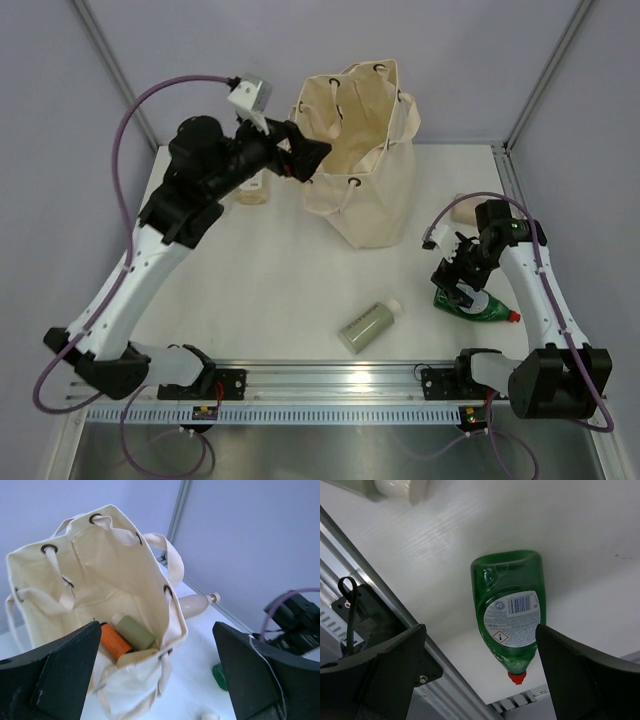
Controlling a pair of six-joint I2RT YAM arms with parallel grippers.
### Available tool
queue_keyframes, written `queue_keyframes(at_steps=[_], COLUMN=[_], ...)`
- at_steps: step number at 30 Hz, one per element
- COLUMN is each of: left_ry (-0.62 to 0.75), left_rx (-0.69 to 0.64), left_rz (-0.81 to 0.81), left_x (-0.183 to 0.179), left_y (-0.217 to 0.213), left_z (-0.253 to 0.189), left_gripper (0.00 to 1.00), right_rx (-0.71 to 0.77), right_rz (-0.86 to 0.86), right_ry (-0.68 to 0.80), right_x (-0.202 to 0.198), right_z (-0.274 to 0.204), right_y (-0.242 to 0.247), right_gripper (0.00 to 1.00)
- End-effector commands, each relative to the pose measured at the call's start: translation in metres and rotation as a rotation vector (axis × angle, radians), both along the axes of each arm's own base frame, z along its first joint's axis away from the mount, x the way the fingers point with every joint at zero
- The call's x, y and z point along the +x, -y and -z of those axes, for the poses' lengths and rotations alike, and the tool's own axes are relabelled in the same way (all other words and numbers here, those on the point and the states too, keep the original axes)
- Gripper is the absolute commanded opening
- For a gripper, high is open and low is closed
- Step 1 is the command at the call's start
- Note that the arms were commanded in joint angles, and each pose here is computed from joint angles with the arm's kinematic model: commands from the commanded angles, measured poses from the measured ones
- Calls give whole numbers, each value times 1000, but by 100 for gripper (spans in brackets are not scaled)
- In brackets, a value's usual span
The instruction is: Place the personal care products into the canvas bag
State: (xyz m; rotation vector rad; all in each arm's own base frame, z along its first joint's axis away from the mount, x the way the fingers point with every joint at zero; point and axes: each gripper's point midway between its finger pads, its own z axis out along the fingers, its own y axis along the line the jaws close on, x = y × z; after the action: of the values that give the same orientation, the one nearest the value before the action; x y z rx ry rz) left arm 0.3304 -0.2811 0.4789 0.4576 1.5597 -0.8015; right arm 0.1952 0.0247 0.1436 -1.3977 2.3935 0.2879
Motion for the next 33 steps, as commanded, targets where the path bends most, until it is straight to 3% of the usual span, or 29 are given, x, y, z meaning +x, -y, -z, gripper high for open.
queue_keyframes(at_steps=[1, 6, 9, 15, 23, 28, 33], left_ry=[6, -92, -118, -260, -338, -335, -336], left_rx=[19, 27, -13, 8, -46, -65, -64], left_rz=[-51, -104, -106, -98, -84, -83, -85], left_x=[-35, -93, -118, -143, -162, -167, -169], left_y=[-36, -84, -100, -110, -113, -116, -118], left_z=[24, 111, 134, 205, 229, 227, 226], left_gripper=[99, 99, 99, 99, 99, 99, 99], right_rx=[-208, -348, -409, -481, -611, -617, -715], right_rz=[145, 134, 74, 62, 37, 7, 32], right_ry=[-68, -55, -87, -96, -209, -229, -226], right_x=[-3, 5, 3, 16, 19, 24, 32], right_z=[27, 54, 70, 89, 117, 124, 136], right_y=[37, 50, 49, 49, 52, 34, 32], right_gripper=[99, 99, 100, 99, 99, 100, 100])
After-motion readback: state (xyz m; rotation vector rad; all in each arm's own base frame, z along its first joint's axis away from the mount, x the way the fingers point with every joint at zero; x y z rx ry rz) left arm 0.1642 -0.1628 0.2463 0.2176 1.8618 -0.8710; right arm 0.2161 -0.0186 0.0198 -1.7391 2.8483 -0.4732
